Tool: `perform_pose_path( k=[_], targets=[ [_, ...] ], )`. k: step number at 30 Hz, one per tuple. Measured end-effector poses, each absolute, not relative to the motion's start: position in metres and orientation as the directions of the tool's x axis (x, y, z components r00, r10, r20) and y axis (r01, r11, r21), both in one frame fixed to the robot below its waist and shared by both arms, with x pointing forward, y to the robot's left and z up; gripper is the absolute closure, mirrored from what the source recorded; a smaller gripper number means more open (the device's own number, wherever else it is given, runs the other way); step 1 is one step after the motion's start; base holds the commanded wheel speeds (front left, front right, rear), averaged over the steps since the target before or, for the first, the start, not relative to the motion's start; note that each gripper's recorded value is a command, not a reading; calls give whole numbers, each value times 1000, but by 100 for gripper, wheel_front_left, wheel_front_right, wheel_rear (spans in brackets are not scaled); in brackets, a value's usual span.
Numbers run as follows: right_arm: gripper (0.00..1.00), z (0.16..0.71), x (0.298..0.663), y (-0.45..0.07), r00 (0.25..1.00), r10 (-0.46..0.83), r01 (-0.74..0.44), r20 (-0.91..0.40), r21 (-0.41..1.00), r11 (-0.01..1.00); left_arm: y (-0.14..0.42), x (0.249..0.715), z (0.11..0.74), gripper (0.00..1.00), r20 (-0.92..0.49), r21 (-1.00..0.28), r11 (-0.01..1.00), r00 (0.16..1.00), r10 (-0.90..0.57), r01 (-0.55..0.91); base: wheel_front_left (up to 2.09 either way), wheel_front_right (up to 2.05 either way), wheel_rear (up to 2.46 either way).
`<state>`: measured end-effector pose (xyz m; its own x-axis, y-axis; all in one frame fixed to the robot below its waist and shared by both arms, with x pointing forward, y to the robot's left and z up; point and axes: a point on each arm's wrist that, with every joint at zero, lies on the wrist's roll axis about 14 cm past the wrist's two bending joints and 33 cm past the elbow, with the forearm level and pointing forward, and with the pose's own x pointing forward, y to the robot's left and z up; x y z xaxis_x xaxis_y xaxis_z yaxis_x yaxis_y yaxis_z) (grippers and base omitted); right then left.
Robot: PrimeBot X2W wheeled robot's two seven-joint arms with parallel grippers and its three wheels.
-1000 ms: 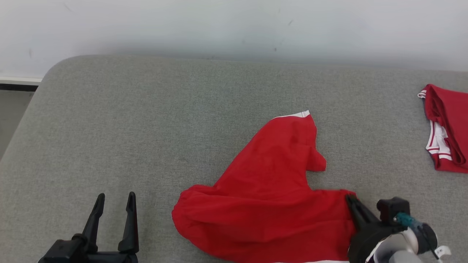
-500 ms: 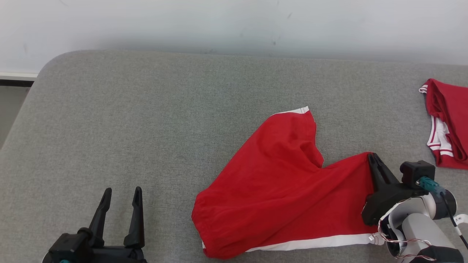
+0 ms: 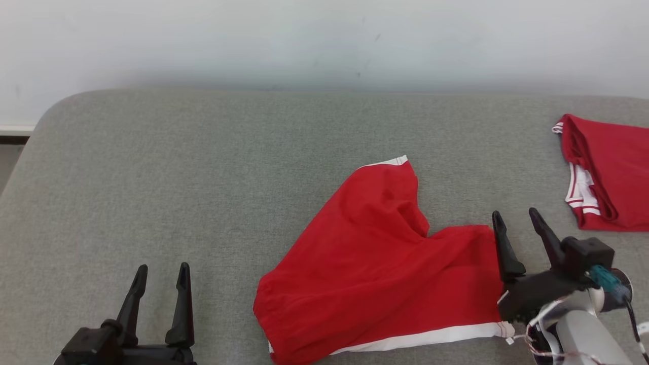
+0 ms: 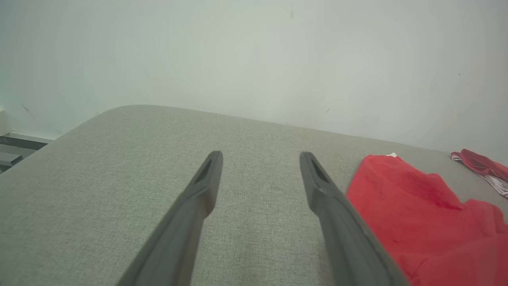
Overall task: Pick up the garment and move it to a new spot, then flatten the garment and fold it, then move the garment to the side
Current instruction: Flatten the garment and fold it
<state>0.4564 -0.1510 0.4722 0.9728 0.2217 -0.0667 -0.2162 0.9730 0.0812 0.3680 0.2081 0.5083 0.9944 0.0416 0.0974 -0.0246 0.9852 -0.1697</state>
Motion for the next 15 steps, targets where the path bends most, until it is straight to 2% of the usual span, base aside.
perform_pose_path(
  k=[9, 15],
  targets=[
    [0, 497, 408, -151, 979, 198, -204, 53, 128, 971, 202, 365, 512, 0, 109, -164, 986, 994, 22, -4, 0, 0, 0],
    [0, 501, 384, -148, 980, 185, -195, 73, 156, 968, 202, 361, 512, 0, 110, -163, 987, 994, 24, -5, 0, 0, 0]
  ],
)
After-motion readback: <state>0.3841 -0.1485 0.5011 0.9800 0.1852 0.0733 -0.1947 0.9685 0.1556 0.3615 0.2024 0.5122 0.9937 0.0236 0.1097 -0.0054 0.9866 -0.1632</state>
